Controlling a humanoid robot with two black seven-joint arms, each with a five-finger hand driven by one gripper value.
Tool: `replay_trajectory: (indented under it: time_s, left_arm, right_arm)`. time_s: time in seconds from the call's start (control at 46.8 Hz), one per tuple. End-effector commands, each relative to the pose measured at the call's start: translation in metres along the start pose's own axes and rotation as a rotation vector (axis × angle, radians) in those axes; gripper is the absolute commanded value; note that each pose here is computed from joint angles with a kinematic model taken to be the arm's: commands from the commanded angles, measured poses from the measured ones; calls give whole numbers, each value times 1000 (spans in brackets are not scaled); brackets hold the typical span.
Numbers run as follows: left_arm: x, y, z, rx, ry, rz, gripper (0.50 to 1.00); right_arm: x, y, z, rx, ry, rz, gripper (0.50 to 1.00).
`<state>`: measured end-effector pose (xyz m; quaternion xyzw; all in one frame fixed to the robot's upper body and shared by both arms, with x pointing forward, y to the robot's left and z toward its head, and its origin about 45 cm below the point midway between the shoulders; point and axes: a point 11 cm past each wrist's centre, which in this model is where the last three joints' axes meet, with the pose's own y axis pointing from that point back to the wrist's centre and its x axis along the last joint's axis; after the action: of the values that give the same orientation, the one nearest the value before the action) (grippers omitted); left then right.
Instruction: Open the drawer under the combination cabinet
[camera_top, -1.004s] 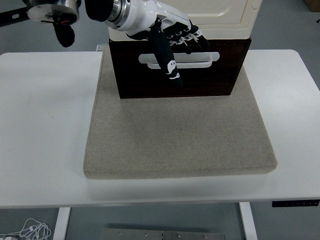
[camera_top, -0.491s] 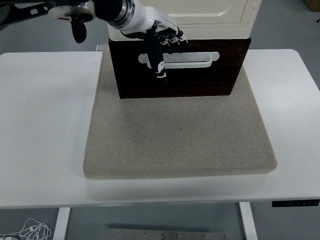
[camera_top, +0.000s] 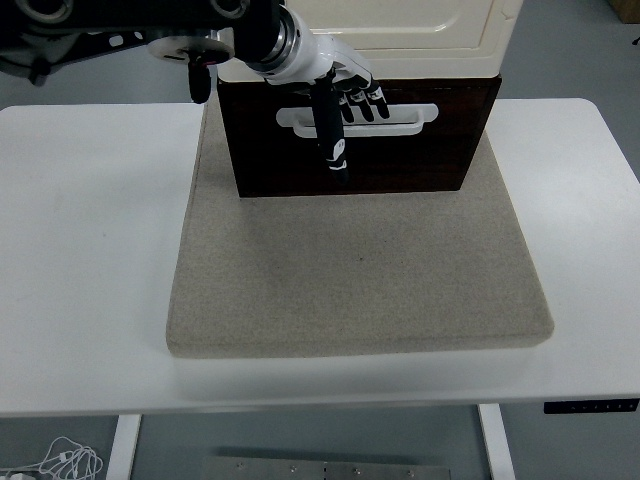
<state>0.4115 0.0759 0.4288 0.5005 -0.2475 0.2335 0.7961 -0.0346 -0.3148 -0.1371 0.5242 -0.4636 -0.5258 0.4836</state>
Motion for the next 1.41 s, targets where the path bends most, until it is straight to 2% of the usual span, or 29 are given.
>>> replay_trajectory:
  time_s: [0.0,0.47,1.389]
  left_arm:
    - [-1,-2,1,3,7,10,1000]
    - [-2,-21,-8,23,56,31,1000]
    - [-5,-31,-14,38,48,27,1000]
  right_arm:
    - [0,0,0,0,0,0,926]
    - [0,0,0,0,0,0,926]
    - [0,0,0,0,0,0,926]
